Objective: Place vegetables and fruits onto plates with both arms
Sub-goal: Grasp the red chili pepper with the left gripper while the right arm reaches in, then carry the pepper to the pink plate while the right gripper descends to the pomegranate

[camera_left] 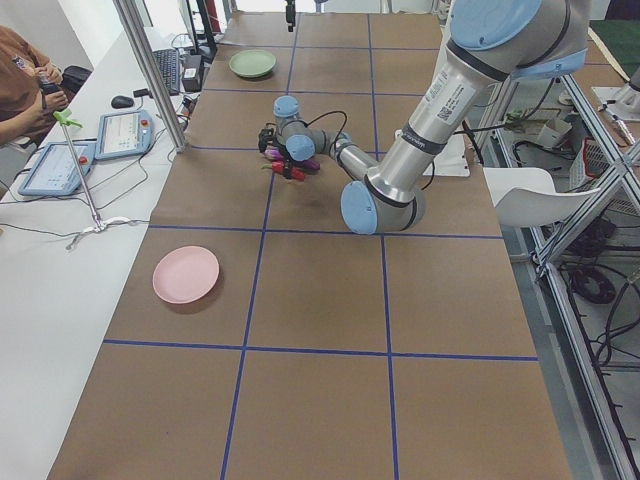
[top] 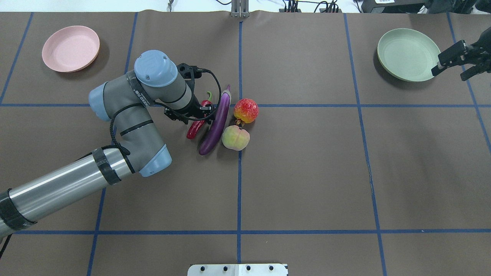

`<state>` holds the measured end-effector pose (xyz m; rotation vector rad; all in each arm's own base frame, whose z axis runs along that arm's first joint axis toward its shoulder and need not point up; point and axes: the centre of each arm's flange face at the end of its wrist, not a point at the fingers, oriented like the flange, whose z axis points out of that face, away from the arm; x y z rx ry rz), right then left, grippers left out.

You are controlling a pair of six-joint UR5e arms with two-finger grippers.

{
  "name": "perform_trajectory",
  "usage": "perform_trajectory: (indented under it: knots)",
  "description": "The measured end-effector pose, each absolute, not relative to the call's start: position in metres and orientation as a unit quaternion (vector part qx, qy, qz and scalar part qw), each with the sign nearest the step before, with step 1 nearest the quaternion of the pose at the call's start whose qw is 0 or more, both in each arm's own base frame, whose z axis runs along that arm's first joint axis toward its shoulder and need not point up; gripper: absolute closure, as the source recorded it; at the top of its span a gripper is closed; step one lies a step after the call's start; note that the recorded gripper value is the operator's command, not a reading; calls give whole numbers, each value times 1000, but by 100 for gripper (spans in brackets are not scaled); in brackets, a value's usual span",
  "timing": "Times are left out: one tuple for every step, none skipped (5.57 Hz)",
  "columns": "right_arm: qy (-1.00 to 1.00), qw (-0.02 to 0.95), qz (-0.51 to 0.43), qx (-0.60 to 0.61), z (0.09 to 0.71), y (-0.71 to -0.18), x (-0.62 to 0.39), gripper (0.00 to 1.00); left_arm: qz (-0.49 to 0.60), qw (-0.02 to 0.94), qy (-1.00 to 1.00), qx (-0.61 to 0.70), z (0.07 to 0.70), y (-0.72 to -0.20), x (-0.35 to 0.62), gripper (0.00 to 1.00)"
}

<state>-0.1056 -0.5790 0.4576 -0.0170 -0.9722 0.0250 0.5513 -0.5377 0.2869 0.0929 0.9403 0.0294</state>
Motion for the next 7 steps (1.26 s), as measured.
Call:
perform_trajectory:
  knots:
    - [-470,883,19,-12,446,-582,-115,0,15,891,452,44,288,-536,553,49]
    - [-473,881,26,-15,432,-585,-125,0,15,891,452,43,288,-536,554,93]
    - [-476,879,33,-18,418,-589,-134,0,15,890,453,44,287,-536,553,100]
    - [-480,876,37,-21,400,-592,-147,0,11,890,454,46,284,-539,548,100]
    - [-484,874,38,-25,377,-594,-170,0,4,889,456,50,282,-549,536,100]
    - [-483,875,34,-25,349,-596,-205,0,-7,888,456,56,280,-564,518,100]
    - [-476,879,29,-18,321,-595,-243,0,-19,887,457,59,281,-581,499,100]
